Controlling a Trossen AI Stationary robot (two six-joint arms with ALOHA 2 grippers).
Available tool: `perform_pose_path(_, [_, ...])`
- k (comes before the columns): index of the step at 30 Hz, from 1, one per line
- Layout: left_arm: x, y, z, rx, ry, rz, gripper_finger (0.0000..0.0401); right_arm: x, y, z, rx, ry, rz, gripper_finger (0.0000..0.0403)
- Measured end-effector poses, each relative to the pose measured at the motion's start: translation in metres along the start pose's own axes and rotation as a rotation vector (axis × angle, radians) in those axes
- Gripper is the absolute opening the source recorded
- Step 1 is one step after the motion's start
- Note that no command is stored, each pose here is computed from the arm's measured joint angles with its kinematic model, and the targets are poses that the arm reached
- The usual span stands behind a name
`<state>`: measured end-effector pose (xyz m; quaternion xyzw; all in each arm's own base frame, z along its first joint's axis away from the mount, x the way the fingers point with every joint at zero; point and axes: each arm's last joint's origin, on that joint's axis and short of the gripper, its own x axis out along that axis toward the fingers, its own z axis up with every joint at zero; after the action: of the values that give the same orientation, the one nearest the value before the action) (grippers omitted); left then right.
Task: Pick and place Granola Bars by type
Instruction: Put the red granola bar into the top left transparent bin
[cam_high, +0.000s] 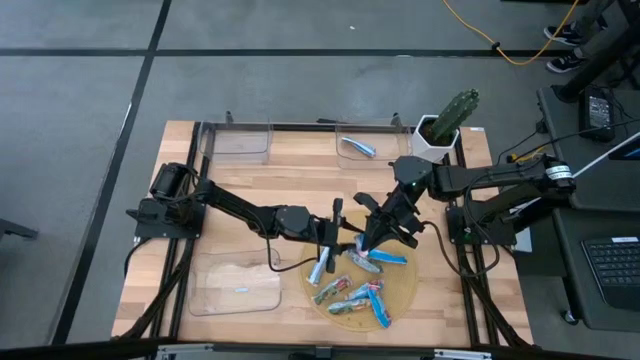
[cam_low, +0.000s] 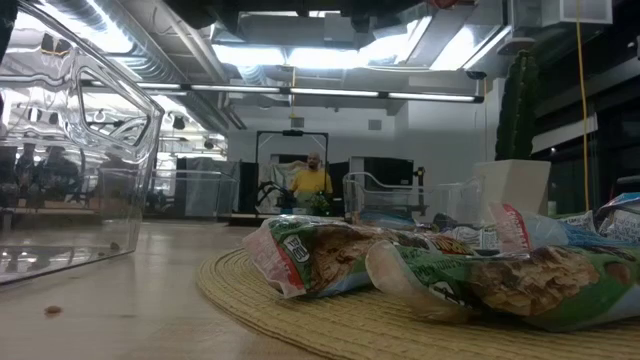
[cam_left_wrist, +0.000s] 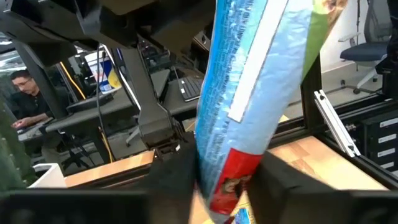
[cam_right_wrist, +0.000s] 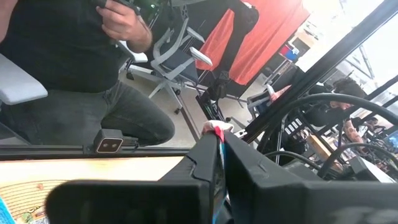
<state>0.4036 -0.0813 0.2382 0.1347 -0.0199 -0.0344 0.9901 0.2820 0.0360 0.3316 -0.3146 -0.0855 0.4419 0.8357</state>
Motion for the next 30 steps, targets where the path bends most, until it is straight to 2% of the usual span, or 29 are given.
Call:
perform_pose_path(3, [0.0, 0.0, 0.0, -0.003, 0.0, 0.0, 0.0038, 0.0, 0.0, 0.0, 0.013, 0.0, 0.0, 0.0046])
perform_pose_path(5, [0.0, -0.001, 0.0, -0.003, 0.0, 0.0, 0.0019, 0.0, 0.0, 0.0, 0.016, 0.0, 0.0, 0.0055])
perform_pose_path(8, [-0.001, -0.003, 0.001, -0.001, 0.014, -0.002, 0.0022, -0.001, 0.0, 0.001, 0.014, 0.014, -0.016, 0.0069])
perform_pose_path(11, [-0.008, -0.007, 0.01, 0.025, 0.064, 0.019, 0.0024, -0.007, -0.001, 0.008, 0.002, 0.073, -0.088, 0.0087])
perform_pose_path(18, [-0.041, -0.011, 0.052, 0.084, 0.185, 0.124, 0.0013, -0.032, 0.0, 0.033, -0.021, 0.241, -0.314, 0.0125])
perform_pose_path(21, [-0.06, -0.012, 0.067, 0.099, 0.272, 0.192, 0.0017, -0.041, 0.003, 0.04, 0.034, 0.294, -0.379, 0.013])
perform_pose_path(25, [-0.088, -0.006, 0.079, 0.121, 0.398, 0.335, 0.0014, -0.046, 0.01, 0.038, 0.143, 0.378, -0.39, 0.0131])
perform_pose_path(30, [-0.119, 0.018, 0.09, 0.117, 0.506, 0.508, 0.0012, -0.043, 0.022, 0.02, 0.255, 0.454, -0.348, 0.0131])
